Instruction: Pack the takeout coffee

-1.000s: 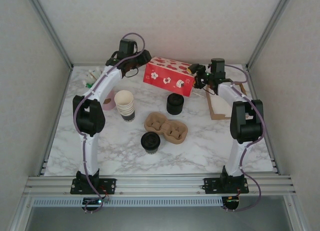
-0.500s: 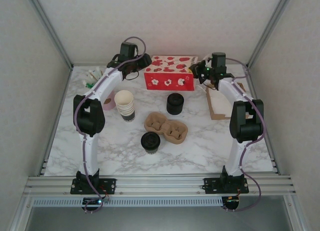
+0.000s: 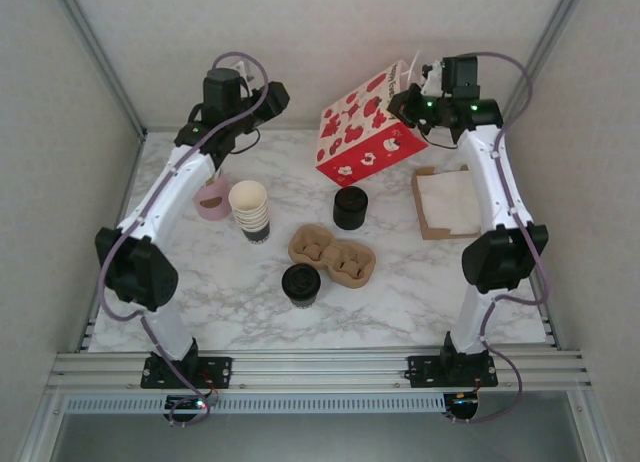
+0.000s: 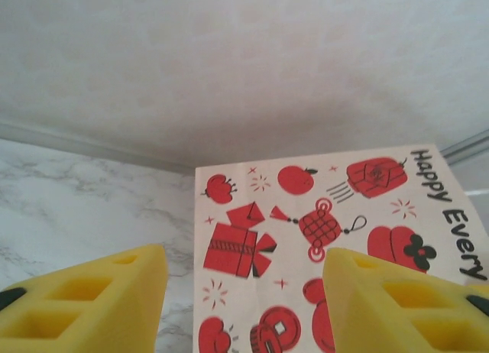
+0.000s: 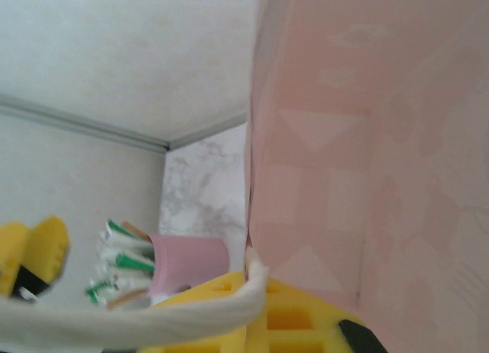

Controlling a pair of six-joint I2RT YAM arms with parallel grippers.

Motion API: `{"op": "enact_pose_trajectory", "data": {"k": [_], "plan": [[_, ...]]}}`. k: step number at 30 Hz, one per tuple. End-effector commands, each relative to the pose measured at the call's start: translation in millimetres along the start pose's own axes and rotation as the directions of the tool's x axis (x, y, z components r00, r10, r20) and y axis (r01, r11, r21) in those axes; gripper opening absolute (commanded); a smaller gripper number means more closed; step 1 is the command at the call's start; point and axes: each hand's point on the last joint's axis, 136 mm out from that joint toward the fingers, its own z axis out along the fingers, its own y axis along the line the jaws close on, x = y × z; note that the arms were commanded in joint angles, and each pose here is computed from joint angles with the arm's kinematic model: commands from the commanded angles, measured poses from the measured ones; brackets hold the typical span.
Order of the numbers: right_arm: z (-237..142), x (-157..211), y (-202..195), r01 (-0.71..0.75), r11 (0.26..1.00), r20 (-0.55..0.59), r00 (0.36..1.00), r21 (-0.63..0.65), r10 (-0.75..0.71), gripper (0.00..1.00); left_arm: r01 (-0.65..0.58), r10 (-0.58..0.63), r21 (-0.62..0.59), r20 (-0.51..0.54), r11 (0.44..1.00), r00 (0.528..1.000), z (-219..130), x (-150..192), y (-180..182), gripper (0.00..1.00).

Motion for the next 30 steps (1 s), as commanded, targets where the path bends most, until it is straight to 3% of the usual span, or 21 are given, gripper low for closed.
{"op": "enact_pose_trajectory", "data": {"k": [1, 10, 14, 19, 30], "plan": [[-53, 44, 9, 0.188, 0.974, -0.099, 0.979, 0.124, -0.177, 0.00, -0.033, 0.033, 0.000, 0.019, 0.999, 0.999, -16, 3, -5, 0.57], [-147, 82, -2, 0.352, 0.859, -0.112, 0.936, 0.373, -0.335, 0.00, -0.044, 0.044, -0.008, 0.020, 0.999, 0.999, -42, 15, -1, 0.58], [-165, 97, -14, 0.380, 0.823, -0.144, 0.924, 0.422, -0.353, 0.00, -0.047, 0.048, -0.006, 0.008, 0.999, 0.999, -44, 24, 0, 0.57], [-159, 116, -33, 0.434, 0.786, -0.238, 0.901, 0.441, -0.364, 0.00, -0.052, 0.052, -0.008, -0.008, 0.999, 0.999, -44, 38, 0, 0.57], [-110, 137, -42, 0.577, 0.691, -0.358, 0.815, 0.436, -0.456, 0.00, -0.064, 0.063, -0.037, -0.038, 0.997, 0.997, -41, 58, 9, 0.57]]}}
